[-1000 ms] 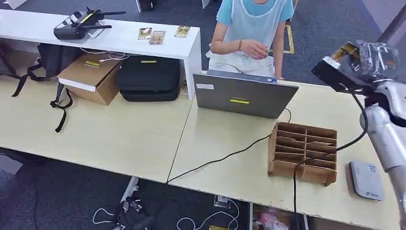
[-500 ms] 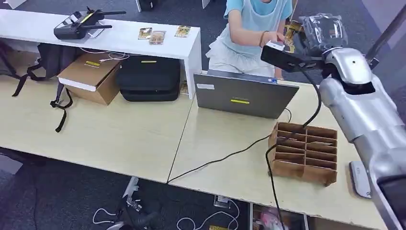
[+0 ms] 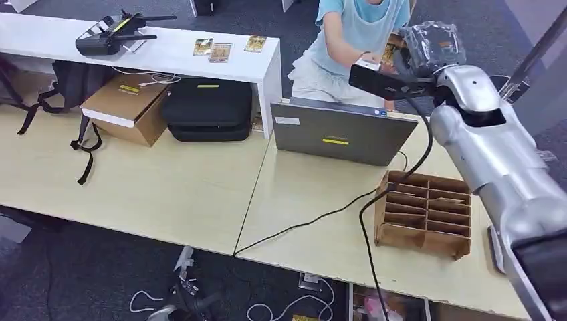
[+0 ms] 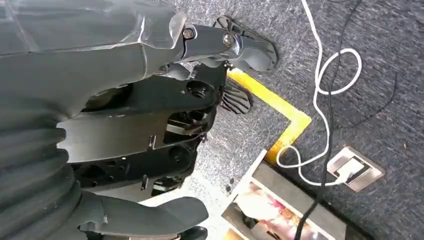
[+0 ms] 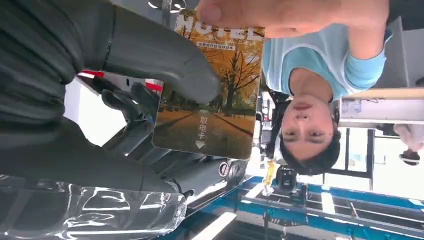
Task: Pass the card to the sensor for recognition and then transmit it.
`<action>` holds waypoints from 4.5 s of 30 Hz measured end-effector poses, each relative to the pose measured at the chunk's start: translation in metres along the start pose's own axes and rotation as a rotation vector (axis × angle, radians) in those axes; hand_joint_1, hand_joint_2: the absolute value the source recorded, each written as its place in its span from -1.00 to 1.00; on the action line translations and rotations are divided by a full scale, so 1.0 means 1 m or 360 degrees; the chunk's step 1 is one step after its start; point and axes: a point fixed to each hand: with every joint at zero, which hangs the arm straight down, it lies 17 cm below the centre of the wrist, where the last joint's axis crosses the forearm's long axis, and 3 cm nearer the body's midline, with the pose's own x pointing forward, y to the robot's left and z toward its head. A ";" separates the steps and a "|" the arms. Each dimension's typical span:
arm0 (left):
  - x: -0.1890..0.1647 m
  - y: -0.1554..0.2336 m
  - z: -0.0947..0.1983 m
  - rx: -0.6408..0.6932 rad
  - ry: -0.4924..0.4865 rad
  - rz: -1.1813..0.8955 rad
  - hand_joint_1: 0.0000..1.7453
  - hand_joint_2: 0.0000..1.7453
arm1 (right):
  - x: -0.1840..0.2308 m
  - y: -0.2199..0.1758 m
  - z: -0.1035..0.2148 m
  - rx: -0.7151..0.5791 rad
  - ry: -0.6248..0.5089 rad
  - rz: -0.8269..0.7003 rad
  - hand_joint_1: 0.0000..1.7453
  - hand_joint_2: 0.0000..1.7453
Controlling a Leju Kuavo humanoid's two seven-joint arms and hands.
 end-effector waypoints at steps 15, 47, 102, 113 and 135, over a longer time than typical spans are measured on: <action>0.001 -0.002 0.000 0.0009 -0.0006 -0.0069 -1.00 1.00 | 0.005 0.014 0.003 0.0150 0.0045 -0.0537 -1.00 1.00; -0.031 0.053 -0.005 0.0093 0.0080 0.0015 -1.00 1.00 | -0.166 0.023 0.236 0.0003 -0.0051 -0.1700 -1.00 1.00; -0.075 0.102 -0.003 0.0147 0.0128 0.0034 -1.00 1.00 | -0.106 0.195 0.358 0.0347 0.0492 -0.0060 -1.00 1.00; -0.072 0.097 -0.004 0.0148 0.0112 -0.0023 -1.00 1.00 | -0.099 0.215 0.361 0.0390 0.0520 -0.0072 -1.00 1.00; -0.061 0.090 -0.004 0.0138 0.0081 -0.0092 -1.00 1.00 | -0.100 0.238 0.372 0.0470 0.0580 0.0003 -1.00 1.00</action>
